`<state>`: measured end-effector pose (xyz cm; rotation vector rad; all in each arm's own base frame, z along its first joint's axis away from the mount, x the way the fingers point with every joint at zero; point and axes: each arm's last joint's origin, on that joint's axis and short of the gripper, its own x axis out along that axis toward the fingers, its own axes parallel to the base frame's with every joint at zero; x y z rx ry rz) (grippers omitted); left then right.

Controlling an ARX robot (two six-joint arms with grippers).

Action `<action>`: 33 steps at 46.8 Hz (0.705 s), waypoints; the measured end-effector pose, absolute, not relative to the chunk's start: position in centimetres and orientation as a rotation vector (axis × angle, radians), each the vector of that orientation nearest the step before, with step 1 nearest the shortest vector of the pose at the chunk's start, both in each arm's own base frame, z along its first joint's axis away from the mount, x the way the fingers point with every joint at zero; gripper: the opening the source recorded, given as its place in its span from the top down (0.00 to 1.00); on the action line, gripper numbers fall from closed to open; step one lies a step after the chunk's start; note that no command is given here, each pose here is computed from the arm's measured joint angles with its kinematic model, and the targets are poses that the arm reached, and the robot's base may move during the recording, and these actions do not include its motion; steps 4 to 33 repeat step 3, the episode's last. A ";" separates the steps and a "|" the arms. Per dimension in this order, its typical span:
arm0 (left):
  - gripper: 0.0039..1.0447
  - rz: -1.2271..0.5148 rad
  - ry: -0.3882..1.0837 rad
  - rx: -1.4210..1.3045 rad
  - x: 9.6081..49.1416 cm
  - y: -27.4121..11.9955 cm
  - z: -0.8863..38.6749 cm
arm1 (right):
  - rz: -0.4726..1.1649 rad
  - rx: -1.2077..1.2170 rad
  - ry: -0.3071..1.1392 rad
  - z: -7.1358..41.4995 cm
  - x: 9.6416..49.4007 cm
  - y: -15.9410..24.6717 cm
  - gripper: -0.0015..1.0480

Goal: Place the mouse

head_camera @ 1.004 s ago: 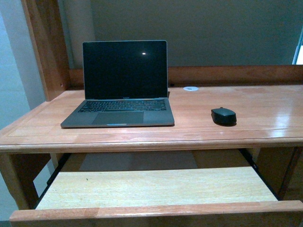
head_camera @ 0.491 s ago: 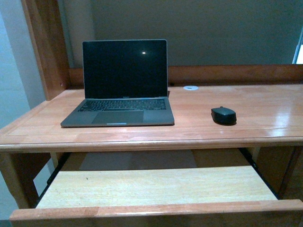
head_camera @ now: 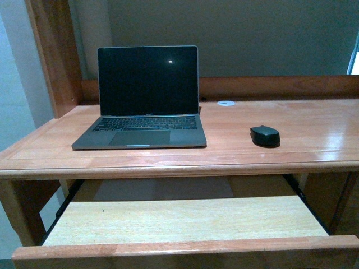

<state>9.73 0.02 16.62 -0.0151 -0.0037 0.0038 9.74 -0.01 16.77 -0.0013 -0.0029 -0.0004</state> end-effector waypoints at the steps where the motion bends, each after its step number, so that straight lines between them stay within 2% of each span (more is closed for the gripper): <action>1: 0.06 0.004 -0.004 -0.015 9.7 0.0 16.6 | 0.000 -0.001 -0.003 16.8 9.7 0.0 0.06; 33: 0.06 0.004 -0.003 -0.015 9.7 0.0 16.6 | 0.000 -0.001 -0.003 16.8 9.7 0.0 0.06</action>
